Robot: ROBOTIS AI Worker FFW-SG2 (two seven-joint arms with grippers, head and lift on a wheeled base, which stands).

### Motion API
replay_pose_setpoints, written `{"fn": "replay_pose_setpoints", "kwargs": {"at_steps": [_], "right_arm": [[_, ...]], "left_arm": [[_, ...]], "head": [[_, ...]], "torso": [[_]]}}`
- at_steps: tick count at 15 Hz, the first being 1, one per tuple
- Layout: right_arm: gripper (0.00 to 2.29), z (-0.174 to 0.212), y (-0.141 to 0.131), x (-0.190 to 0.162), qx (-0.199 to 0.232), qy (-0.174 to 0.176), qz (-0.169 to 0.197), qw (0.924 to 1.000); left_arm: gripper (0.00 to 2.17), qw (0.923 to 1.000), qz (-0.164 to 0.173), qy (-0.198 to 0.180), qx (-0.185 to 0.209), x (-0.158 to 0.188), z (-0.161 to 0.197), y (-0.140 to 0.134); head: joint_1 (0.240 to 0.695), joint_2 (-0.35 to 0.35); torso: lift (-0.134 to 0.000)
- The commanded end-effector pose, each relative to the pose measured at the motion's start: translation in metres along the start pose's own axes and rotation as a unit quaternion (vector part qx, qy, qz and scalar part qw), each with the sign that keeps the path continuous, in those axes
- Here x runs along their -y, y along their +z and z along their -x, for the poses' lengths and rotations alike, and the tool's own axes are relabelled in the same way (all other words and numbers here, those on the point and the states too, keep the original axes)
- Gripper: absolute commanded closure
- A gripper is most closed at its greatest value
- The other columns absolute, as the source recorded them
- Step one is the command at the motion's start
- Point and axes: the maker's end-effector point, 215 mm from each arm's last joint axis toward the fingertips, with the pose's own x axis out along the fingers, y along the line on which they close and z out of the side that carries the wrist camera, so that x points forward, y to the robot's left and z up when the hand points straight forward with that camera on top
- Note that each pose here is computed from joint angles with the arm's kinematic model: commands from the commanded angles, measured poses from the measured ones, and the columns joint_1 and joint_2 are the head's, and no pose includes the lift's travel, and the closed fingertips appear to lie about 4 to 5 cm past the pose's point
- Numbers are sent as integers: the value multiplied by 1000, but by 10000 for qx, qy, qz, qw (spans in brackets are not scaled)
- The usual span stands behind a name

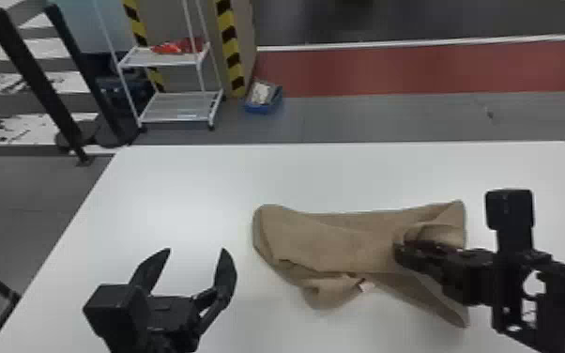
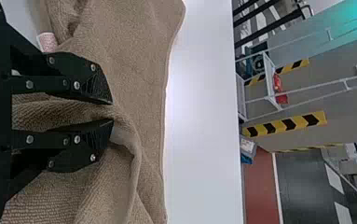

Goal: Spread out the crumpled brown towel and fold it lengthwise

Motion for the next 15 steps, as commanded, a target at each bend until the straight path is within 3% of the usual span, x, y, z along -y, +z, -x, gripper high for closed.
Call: {"fn": "replay_pose_setpoints", "kwargs": {"at_steps": [1, 4, 9, 11, 12, 13, 15], "right_arm": [[19, 13, 7, -8, 100, 152, 125, 9998], [19, 45, 28, -10, 363, 265, 571, 9974], [22, 95, 34, 7, 232, 855, 1113, 9898], [39, 124, 59, 22, 574, 962, 1699, 9791], [60, 137, 64, 28, 652, 959, 2210, 9684], [63, 146, 63, 35, 639, 880, 2733, 9558], [76, 151, 41, 53, 173, 764, 3100, 9475]], "left_arm": [[83, 10000, -4, -7, -22, 0, 0, -2], [83, 10000, -7, -4, -37, 0, -1, -4], [83, 10000, -10, -16, -44, 0, -1, -5], [83, 10000, -4, -17, -60, 0, -1, -6], [83, 10000, -8, -11, -59, 0, -1, -6], [83, 10000, -8, -11, -59, 0, -1, -6], [83, 10000, -8, -18, -51, 0, -2, -5]], "head": [[695, 145], [695, 153], [695, 133], [695, 108], [695, 93], [695, 79], [695, 44]], "torso": [[-124], [-124], [-124], [-124], [-124], [-124], [-124]]}}
